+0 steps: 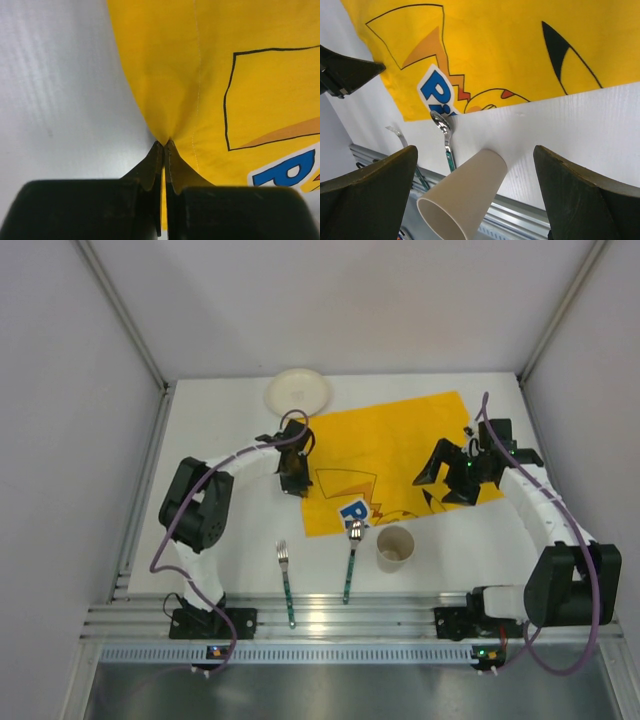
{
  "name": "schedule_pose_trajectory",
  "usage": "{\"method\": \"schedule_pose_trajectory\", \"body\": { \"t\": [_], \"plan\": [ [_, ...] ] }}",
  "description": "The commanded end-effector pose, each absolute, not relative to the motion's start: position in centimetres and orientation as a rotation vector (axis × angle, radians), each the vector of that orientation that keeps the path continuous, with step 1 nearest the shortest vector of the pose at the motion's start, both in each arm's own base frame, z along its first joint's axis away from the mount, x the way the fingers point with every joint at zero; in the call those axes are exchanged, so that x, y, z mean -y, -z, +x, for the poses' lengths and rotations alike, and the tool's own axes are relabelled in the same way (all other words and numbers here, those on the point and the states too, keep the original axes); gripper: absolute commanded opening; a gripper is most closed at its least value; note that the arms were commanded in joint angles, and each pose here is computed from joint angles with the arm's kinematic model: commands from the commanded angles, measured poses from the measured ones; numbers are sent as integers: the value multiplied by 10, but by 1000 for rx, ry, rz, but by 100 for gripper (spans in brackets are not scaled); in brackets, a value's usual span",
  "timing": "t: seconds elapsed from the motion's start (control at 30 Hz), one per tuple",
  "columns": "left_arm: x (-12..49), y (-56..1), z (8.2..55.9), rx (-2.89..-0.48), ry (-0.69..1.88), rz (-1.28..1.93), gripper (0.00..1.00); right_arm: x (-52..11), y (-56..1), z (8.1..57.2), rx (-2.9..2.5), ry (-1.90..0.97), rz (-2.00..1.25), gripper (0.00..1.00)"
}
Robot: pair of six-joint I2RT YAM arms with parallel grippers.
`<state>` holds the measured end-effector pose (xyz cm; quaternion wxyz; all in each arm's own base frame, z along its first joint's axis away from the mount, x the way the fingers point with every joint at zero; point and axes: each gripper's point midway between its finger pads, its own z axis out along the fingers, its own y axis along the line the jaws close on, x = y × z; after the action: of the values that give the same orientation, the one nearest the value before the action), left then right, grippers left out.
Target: Set the dinner table for one person
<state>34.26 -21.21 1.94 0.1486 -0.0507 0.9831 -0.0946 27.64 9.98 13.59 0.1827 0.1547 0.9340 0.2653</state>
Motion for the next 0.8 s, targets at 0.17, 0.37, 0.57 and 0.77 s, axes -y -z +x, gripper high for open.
{"method": "schedule_pose_trajectory", "body": {
  "t": [0.17, 0.37, 0.57, 0.77],
  "plan": [
    [103, -14, 321, -2835, 41, -378, 0, -96, -139, 276, -2612, -745, 418, 100],
    [76, -25, 318, -2813, -41, -381, 6, -98, -135, 275, -2618, -768, 411, 100],
    [71, -53, 313, -2777, -56, -418, 69, -100, -134, 271, -2631, -784, 400, 100],
    [110, -102, 274, -2710, 49, -373, 91, -102, -133, 265, -2628, -788, 389, 100]
  ]
}}
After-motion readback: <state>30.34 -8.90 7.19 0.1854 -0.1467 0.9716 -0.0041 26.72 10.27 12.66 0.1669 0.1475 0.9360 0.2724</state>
